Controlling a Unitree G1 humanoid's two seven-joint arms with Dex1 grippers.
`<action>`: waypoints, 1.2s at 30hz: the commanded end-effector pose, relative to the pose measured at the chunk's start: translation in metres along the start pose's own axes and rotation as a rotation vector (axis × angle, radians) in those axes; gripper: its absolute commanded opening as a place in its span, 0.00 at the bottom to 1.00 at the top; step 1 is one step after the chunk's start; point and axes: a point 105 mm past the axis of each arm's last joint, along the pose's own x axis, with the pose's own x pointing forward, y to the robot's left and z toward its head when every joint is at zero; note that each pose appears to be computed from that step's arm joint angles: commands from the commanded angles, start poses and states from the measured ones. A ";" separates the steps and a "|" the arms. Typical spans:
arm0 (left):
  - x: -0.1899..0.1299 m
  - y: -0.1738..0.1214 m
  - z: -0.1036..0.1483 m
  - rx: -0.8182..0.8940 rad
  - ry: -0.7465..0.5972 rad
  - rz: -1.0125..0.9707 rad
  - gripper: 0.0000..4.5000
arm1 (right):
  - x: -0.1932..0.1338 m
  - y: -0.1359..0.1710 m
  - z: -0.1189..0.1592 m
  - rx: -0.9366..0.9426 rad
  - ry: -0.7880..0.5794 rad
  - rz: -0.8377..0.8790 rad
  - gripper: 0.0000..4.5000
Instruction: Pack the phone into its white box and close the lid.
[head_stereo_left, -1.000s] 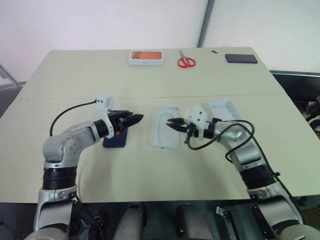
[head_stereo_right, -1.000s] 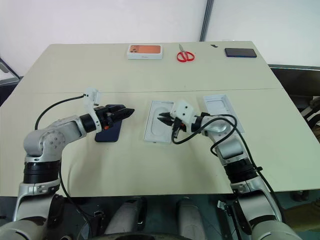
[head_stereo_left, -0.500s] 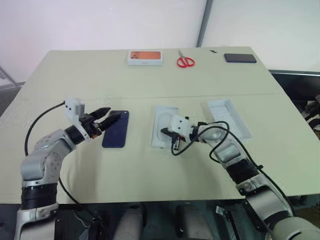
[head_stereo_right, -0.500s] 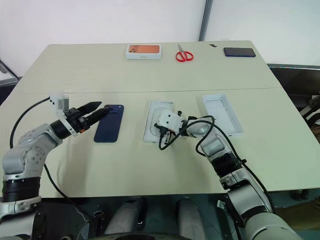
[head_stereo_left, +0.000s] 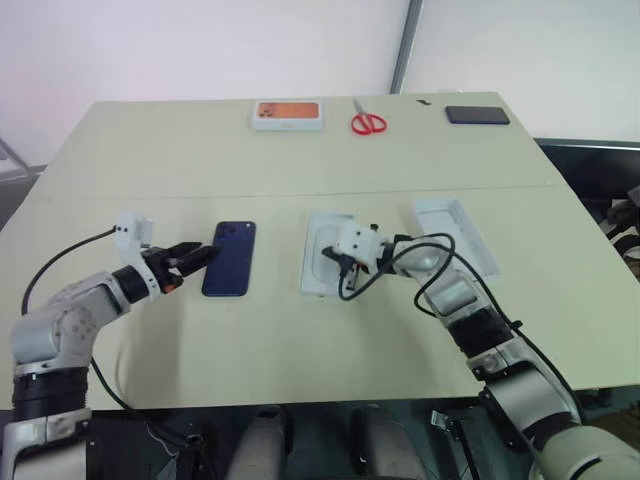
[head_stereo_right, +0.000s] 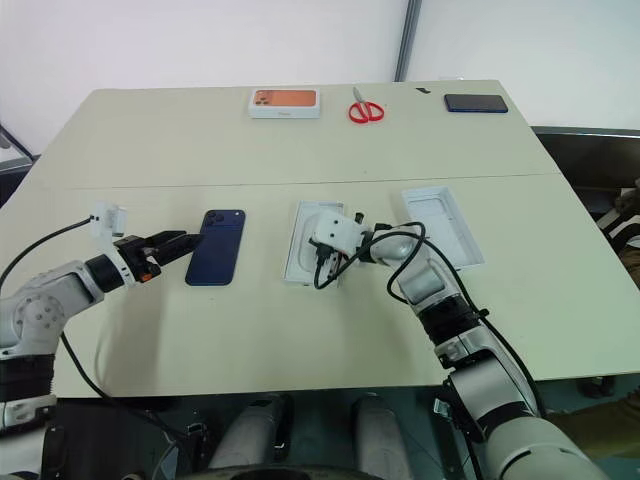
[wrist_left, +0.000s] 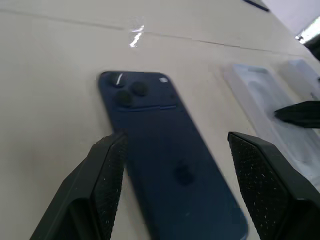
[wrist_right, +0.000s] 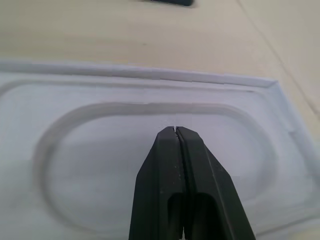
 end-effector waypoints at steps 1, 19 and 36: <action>-0.010 0.018 0.014 -0.024 -0.008 0.061 0.76 | 0.001 -0.010 0.053 -0.050 -0.149 -0.024 0.01; 0.014 0.015 -0.044 -0.195 0.241 -0.035 0.76 | 0.079 0.063 0.055 -0.044 0.129 0.277 0.01; 0.052 -0.024 -0.080 -0.419 0.369 -0.211 0.76 | 0.085 0.059 0.048 -0.056 0.151 0.234 0.01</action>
